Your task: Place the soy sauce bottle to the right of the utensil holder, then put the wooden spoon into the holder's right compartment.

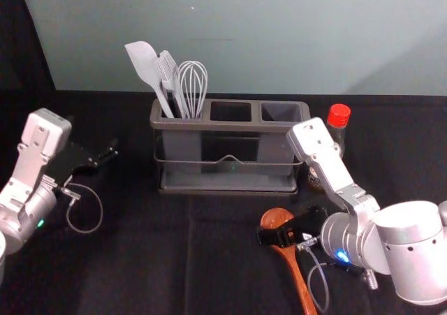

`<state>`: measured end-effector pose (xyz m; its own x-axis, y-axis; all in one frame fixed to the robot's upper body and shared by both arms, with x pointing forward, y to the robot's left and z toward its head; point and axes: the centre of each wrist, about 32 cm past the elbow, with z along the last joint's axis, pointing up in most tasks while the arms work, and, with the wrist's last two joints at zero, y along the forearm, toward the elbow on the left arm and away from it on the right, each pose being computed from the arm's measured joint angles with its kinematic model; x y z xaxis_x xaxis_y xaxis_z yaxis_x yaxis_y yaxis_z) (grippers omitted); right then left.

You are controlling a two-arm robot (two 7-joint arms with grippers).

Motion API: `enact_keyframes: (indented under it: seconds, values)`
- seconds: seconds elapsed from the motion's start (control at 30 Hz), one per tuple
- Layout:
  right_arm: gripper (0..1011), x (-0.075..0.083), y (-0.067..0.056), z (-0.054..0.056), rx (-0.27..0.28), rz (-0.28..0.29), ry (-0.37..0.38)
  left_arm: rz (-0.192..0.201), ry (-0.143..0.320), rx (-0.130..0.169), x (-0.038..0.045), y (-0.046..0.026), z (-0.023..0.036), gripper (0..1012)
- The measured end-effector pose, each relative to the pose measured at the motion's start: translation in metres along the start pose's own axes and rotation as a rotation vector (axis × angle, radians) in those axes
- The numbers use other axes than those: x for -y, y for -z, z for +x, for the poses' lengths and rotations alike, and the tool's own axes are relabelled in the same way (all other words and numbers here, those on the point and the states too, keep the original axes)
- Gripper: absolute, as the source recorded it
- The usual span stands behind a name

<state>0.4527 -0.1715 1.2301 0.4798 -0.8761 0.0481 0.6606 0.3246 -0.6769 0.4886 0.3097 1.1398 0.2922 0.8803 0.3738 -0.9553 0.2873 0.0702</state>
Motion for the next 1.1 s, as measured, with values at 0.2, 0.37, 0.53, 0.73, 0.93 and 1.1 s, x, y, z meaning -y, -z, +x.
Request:
enact_keyframes:
  seconds: [0.2,0.37,0.53,0.73,0.93,1.1]
  values:
    - [1004,-0.002,-0.002,-0.002,-0.007,-0.01,0.007,0.0,0.0,0.0,0.0,0.0,0.0,1005]
    - [1004,-0.007,-0.004,-0.003,-0.008,-0.023,0.009,0.0,0.0,0.0,0.0,0.0,0.0,1005]
    - [1004,-0.01,-0.003,-0.002,-0.01,-0.03,0.003,0.0,0.0,0.0,0.0,0.0,0.0,1005]
    - [1004,-0.013,-0.003,-0.002,-0.007,-0.036,0.007,0.0,0.0,0.0,0.0,0.0,0.0,1005]
    - [1004,-0.015,-0.003,-0.002,-0.005,-0.04,0.012,0.0,0.0,0.0,0.0,0.0,0.0,1005]
    - [1004,-0.016,-0.003,-0.003,-0.002,-0.043,0.016,0.0,0.0,0.0,0.0,0.0,0.0,1005]
